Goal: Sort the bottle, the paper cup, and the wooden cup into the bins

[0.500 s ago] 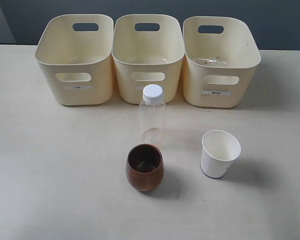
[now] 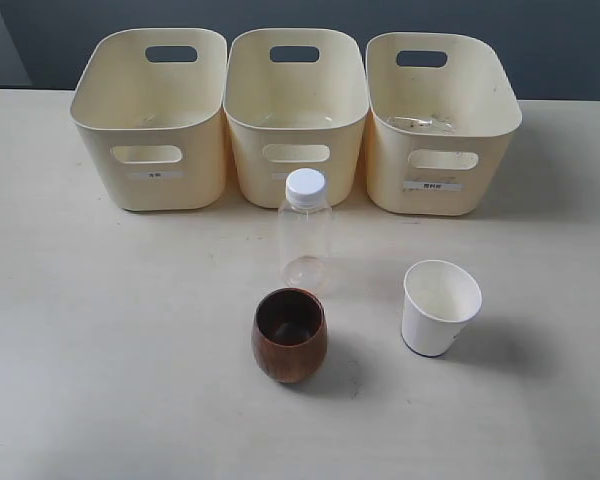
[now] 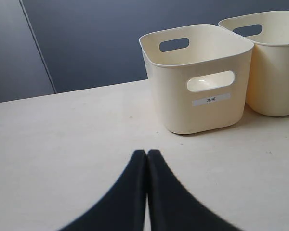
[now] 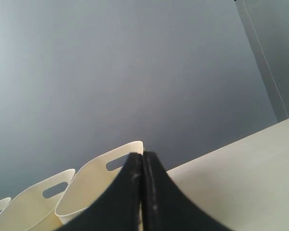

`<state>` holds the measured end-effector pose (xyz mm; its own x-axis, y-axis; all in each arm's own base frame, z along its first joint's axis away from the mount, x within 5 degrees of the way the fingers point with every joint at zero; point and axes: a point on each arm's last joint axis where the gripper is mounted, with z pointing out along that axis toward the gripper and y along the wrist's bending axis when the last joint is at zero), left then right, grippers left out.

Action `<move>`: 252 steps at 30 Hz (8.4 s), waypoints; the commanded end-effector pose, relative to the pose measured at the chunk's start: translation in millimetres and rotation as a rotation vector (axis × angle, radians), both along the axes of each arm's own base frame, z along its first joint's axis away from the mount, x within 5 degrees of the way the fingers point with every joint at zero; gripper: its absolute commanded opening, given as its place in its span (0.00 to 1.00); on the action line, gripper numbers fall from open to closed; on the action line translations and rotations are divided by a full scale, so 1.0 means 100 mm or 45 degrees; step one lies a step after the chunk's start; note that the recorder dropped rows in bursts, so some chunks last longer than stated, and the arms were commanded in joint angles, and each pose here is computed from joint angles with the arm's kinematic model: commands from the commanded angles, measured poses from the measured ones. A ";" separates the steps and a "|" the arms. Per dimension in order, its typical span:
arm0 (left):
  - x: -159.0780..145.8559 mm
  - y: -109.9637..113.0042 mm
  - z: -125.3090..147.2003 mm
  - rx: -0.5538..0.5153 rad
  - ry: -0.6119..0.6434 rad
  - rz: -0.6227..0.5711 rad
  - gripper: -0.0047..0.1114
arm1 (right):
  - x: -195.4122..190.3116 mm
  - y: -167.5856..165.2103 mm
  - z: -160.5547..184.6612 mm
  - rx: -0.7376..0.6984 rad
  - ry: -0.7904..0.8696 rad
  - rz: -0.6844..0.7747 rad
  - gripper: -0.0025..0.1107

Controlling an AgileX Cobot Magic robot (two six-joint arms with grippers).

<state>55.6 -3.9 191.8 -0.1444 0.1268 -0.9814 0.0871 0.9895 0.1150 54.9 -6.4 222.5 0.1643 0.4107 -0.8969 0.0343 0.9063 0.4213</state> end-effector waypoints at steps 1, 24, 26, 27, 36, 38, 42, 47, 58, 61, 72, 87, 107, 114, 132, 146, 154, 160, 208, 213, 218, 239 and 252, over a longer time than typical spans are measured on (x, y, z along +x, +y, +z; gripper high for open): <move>0.00 0.00 0.00 -0.011 -0.004 -0.005 0.04 | -0.01 -0.01 0.03 -0.012 -0.022 -0.013 0.01; 0.00 0.00 0.00 -0.011 -0.004 -0.005 0.04 | -0.08 0.16 1.39 -0.415 0.000 0.162 0.01; 0.00 0.00 0.00 -0.011 -0.004 -0.005 0.04 | 0.00 0.20 1.58 -0.521 0.072 0.222 0.01; 0.00 0.00 0.00 -0.011 -0.004 -0.005 0.04 | 0.06 0.22 1.65 -0.557 0.119 0.262 0.01; 0.00 0.00 0.00 -0.011 -0.004 -0.005 0.04 | 0.64 0.42 1.99 -0.628 0.308 0.693 0.01; 0.00 0.00 0.00 -0.011 -0.004 -0.005 0.04 | 0.77 0.48 2.00 -0.659 0.335 0.826 0.01; 0.00 0.00 0.00 -0.011 -0.004 -0.005 0.04 | 0.96 0.53 2.00 -0.681 0.350 0.959 0.01; 0.00 0.00 0.00 -0.011 -0.004 -0.005 0.04 | 1.32 0.59 1.77 -0.699 0.498 1.152 0.01; 0.00 0.00 0.00 -0.011 -0.004 -0.005 0.04 | 1.79 1.46 1.10 -1.192 0.650 1.363 0.01; 0.00 0.00 0.00 -0.011 -0.004 -0.005 0.04 | 1.83 1.68 0.94 -1.305 0.646 1.414 0.01; 0.00 0.00 0.00 -0.011 -0.004 -0.005 0.04 | 2.08 1.96 0.52 -1.256 0.740 1.439 0.30; 0.00 0.00 0.00 -0.011 -0.004 -0.005 0.04 | 2.36 2.17 0.24 -1.026 0.840 1.434 0.67; 0.00 0.00 0.00 -0.011 -0.004 -0.005 0.04 | 2.47 2.20 0.03 -1.000 0.888 1.390 0.67; 0.00 0.00 0.00 -0.011 -0.004 -0.005 0.04 | 2.48 2.21 -0.02 -1.001 0.902 1.385 0.67; 0.00 0.00 0.00 -0.011 -0.004 -0.005 0.04 | 2.47 2.19 -0.02 -1.102 0.891 1.411 0.01; 0.00 0.00 0.00 -0.011 -0.004 -0.005 0.04 | 2.08 1.79 1.44 -1.012 0.296 1.030 0.01; 0.00 0.00 0.00 -0.011 -0.004 -0.005 0.04 | 2.30 1.37 1.88 -0.919 0.410 0.817 0.01; 0.00 0.00 0.00 -0.011 -0.004 -0.005 0.04 | 2.68 1.25 1.86 -0.937 0.542 0.716 0.01; 0.00 0.00 0.00 -0.011 -0.004 -0.005 0.04 | 4.16 1.14 0.09 -0.867 1.260 0.731 0.01; 0.00 0.00 0.00 -0.011 -0.004 -0.005 0.04 | 4.11 1.13 0.09 -0.879 1.319 0.758 0.01; 0.00 0.00 0.00 -0.011 -0.004 -0.005 0.04 | 4.10 1.13 0.08 -0.879 1.344 0.766 0.09; 0.00 0.00 0.00 -0.011 -0.004 -0.005 0.04 | 3.98 1.11 0.41 -0.880 1.299 0.765 0.61; 0.00 0.00 0.00 -0.011 -0.004 -0.005 0.04 | 3.76 1.06 0.90 -0.885 1.208 0.742 0.61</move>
<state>55.6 -3.9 191.8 -0.1444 0.1268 -0.9814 0.0871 0.9895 0.1150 437.0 104.3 299.9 -0.6961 -0.3846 -0.6063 -0.4136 0.9051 -0.0993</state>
